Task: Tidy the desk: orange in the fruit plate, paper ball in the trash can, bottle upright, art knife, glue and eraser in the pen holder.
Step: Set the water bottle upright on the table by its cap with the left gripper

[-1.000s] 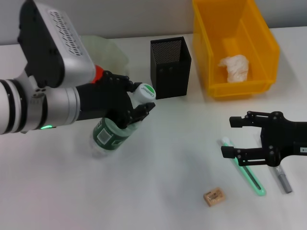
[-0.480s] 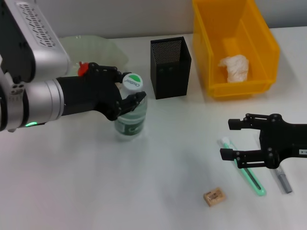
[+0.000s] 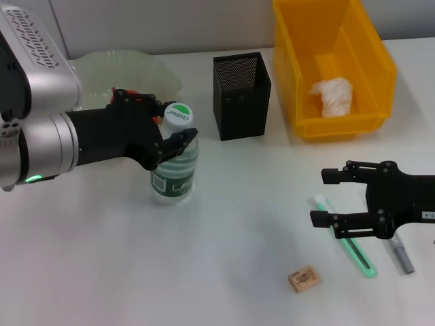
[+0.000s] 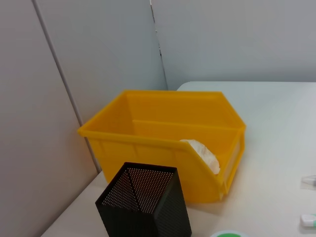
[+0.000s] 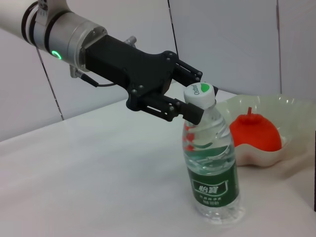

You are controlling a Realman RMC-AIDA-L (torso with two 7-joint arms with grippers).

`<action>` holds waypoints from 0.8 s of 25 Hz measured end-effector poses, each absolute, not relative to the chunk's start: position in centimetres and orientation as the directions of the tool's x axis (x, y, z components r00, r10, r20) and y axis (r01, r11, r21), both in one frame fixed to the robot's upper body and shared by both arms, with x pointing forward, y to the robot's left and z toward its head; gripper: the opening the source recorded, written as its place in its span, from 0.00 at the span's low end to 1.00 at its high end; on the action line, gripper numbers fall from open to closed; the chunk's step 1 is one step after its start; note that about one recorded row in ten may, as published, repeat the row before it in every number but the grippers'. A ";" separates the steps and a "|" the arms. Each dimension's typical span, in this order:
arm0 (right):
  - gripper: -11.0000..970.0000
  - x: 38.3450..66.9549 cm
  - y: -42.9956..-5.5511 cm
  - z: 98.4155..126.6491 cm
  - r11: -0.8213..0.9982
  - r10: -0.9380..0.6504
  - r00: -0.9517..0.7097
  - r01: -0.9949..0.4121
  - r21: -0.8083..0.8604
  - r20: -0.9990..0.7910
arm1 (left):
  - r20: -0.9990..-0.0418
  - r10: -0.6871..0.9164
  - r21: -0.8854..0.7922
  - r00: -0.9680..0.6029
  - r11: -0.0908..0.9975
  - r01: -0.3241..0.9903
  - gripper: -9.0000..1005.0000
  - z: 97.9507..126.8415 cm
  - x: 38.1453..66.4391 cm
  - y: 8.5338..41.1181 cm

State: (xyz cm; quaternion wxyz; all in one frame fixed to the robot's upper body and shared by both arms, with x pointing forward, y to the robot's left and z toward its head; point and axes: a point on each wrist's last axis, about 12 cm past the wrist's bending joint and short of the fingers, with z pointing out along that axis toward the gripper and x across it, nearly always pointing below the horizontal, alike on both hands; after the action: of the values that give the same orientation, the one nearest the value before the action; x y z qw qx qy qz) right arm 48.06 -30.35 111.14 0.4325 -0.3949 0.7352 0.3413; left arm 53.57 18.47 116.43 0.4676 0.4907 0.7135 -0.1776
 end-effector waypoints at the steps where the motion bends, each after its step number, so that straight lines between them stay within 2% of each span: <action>1: 0.85 48.1 -30.3 111.1 0.455 -0.286 -0.314 -0.876 0.160 -0.905 | -0.842 0.534 0.205 -0.083 0.457 0.866 0.46 116.4 53.6 18.5; 20: 0.85 48.2 -30.2 111.1 0.455 -0.286 -0.314 -0.876 0.160 -0.905 | -0.847 0.519 0.192 -0.118 0.504 0.842 0.46 116.2 54.2 20.0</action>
State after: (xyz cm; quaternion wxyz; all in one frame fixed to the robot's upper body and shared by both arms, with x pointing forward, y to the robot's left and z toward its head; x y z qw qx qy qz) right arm 48.22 -30.23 111.11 0.4324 -0.3949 0.7353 0.3411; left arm 54.16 20.04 116.17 0.4717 0.4677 0.7277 -0.1712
